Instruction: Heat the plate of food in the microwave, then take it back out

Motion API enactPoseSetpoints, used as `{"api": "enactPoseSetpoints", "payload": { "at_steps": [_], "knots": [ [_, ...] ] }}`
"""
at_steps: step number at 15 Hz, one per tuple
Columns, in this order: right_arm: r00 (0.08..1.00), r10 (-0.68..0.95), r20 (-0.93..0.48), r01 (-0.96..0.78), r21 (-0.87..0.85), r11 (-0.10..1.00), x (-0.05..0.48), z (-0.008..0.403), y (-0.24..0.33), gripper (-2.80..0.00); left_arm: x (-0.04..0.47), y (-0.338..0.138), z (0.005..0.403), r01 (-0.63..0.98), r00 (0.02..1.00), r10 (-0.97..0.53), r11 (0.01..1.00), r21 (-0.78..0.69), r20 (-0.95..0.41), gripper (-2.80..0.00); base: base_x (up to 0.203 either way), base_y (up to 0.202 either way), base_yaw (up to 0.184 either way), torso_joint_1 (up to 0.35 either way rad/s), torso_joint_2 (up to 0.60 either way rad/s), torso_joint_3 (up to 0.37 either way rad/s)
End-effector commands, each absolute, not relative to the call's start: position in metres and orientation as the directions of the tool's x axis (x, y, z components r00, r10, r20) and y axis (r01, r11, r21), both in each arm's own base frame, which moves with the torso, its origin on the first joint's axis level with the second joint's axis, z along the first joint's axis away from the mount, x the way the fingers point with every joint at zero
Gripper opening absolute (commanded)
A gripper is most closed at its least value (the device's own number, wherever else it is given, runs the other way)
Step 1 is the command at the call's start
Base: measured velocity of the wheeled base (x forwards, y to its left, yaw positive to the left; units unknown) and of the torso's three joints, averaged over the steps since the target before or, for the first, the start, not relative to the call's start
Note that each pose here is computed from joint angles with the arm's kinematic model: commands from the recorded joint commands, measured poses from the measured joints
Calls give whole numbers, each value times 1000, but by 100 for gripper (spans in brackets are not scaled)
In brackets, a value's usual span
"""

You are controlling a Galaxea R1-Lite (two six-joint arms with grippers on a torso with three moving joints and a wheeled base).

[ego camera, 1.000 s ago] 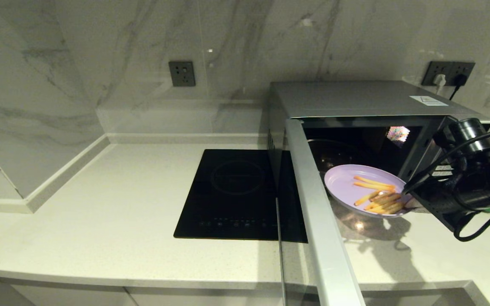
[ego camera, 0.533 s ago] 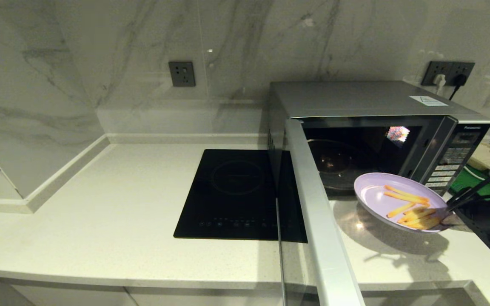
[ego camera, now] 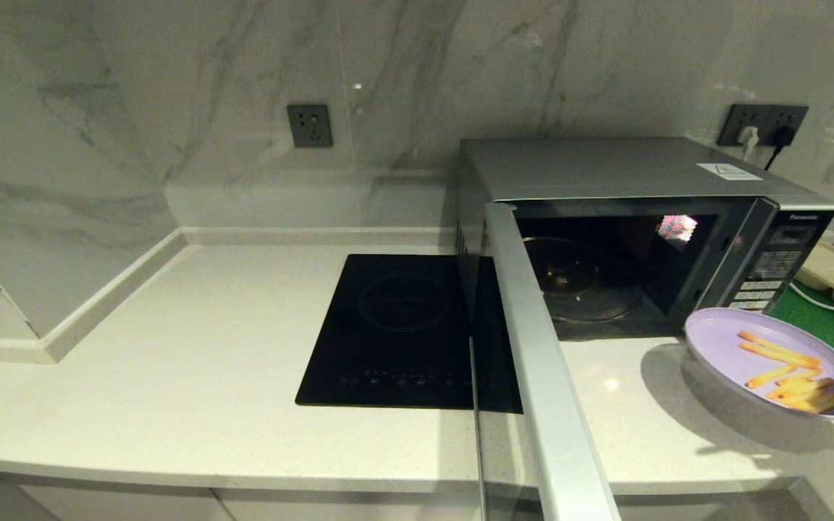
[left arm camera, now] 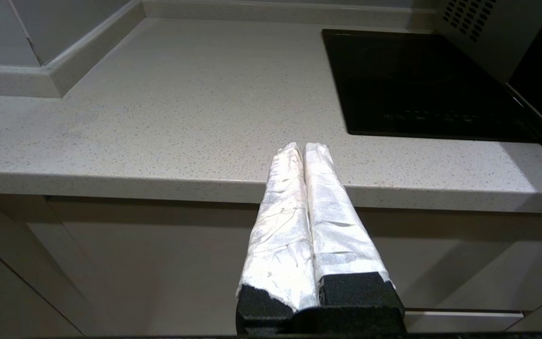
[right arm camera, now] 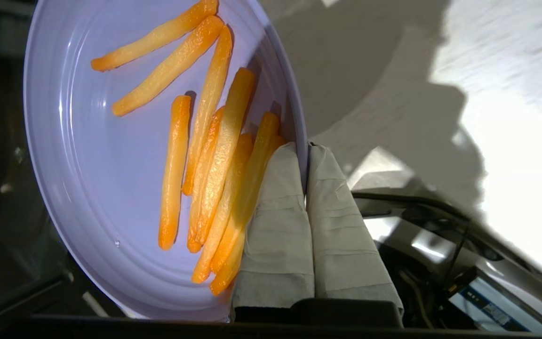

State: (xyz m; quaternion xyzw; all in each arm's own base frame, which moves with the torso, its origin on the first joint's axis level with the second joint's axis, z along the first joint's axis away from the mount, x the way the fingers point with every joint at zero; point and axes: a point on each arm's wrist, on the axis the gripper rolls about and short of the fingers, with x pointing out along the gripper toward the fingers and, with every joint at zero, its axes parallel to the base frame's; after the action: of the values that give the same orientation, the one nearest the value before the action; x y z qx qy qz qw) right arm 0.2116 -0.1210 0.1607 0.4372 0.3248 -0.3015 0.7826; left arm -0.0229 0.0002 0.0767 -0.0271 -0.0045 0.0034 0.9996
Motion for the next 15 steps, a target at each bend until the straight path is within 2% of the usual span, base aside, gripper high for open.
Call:
{"api": "enactPoseSetpoints", "payload": {
  "at_steps": [1, 9, 15],
  "knots": [
    [582, -210, -786, 788, 481, 384, 199, 153, -148, -280, -23, 0, 77, -7, 1000, 8, 998, -55, 9, -280, 0, 0, 0, 0, 0, 0],
    [565, -259, -783, 814, 478, 331, 186, 114, -214, -280, -23, 0, 77, -7, 1000, 8, 998, -55, 9, -280, 0, 0, 0, 0, 0, 0],
    [563, -272, -781, 817, 475, 328, 183, 97, -238, -280, -23, 0, 77, -7, 1000, 8, 998, -55, 9, -280, 0, 0, 0, 0, 0, 0]
  ]
}}
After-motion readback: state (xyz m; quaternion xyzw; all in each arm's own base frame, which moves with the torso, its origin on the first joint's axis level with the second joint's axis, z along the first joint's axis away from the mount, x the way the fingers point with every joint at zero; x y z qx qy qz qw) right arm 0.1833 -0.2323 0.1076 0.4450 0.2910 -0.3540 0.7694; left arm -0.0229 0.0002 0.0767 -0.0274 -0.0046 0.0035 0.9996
